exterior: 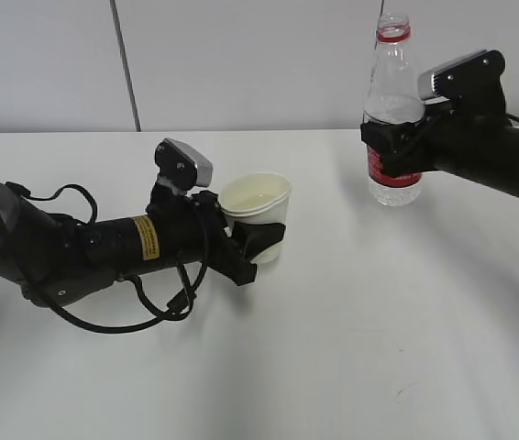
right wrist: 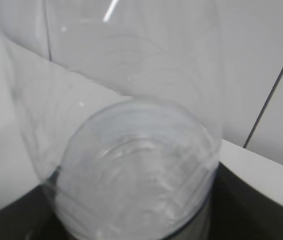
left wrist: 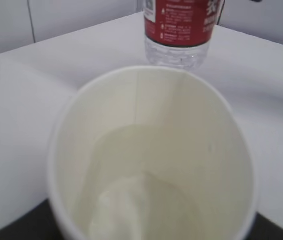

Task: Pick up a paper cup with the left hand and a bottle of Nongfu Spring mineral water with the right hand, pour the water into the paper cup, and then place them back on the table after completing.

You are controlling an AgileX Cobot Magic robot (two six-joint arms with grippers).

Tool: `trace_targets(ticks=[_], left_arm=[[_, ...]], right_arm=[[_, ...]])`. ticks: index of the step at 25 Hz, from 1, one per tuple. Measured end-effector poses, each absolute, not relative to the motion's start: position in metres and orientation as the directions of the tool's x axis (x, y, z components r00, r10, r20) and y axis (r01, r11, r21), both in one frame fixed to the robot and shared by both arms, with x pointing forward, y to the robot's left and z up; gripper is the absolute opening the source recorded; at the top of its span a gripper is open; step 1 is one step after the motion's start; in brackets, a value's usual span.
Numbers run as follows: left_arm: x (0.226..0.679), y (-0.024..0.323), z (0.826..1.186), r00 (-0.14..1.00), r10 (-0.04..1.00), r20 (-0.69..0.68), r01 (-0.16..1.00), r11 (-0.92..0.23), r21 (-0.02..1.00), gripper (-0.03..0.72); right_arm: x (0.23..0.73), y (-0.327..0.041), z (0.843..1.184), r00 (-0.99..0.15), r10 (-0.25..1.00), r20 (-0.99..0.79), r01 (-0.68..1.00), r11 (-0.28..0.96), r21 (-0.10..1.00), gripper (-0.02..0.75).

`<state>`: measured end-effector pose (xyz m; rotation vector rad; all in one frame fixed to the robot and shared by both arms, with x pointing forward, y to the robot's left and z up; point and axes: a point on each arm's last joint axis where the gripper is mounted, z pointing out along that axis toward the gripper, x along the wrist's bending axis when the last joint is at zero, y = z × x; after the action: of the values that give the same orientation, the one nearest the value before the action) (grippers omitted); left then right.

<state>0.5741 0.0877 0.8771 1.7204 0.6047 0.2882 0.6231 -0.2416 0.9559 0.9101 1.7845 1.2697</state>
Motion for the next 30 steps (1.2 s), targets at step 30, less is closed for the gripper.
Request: trace_targets(ticks=[30], left_arm=[[0.62, 0.185, 0.868, 0.621, 0.784, -0.017, 0.276, -0.198, 0.94, 0.375]], right_arm=[[0.619, -0.235, 0.911, -0.5, 0.864, 0.06, 0.164, 0.026, 0.986, 0.44]])
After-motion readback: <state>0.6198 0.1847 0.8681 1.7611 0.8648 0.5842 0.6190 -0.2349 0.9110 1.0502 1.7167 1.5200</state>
